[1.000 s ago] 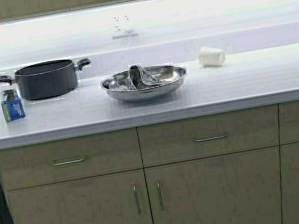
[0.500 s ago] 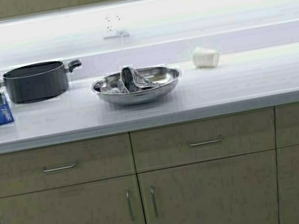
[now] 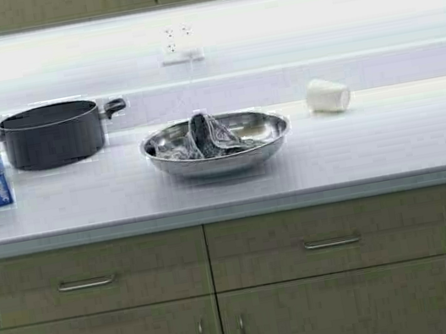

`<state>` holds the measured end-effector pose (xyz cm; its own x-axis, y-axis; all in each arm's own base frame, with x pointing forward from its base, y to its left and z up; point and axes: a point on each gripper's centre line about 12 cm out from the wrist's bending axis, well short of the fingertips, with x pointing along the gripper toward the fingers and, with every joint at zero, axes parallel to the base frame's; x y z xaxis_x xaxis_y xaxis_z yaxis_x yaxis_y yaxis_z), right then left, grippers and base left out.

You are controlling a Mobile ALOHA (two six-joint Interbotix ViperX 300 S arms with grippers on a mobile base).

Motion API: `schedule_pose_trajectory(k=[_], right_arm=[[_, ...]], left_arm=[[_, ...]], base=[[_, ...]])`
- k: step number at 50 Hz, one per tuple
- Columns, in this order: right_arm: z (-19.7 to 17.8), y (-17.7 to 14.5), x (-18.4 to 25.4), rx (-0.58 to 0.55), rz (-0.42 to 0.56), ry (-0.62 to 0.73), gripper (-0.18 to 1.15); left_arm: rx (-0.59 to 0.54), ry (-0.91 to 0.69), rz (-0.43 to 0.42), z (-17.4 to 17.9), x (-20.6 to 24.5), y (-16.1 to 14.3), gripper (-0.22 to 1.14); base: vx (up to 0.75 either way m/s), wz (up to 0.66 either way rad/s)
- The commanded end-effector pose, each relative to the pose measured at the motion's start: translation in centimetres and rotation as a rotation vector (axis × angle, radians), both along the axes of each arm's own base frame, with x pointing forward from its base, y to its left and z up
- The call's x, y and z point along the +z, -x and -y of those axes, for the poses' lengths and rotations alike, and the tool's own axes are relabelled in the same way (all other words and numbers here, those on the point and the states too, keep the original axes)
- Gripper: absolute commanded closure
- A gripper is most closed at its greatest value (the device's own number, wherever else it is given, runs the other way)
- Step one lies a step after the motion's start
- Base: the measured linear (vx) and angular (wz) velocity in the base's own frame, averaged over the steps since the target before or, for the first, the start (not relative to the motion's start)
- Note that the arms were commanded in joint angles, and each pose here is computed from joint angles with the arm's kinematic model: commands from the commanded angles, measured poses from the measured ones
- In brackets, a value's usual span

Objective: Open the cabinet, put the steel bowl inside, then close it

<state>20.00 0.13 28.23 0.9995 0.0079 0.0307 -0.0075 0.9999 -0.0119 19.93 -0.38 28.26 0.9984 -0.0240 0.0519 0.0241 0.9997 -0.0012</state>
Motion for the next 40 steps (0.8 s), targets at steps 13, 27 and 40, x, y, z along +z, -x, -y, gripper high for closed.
schedule_pose_trajectory(k=[13, 27, 40], right_arm=[[-0.1, -0.1, 0.5, 0.005, -0.003, 0.003, 0.91], [-1.0, 0.1, 0.7, 0.053, -0.003, 0.005, 0.91], [-2.2, 0.0, 0.6, 0.111, -0.004, 0.014, 0.89]], left_arm=[[0.001, -0.008, -0.011, 0.0, -0.4, -0.4, 0.89], [-0.001, -0.007, -0.003, 0.0, -0.5, -0.9, 0.89], [-0.001, 0.025, 0.001, 0.0, -0.5, -0.6, 0.82]], base=[[0.32, 0.17], [0.28, 0.12], [0.22, 0.03]])
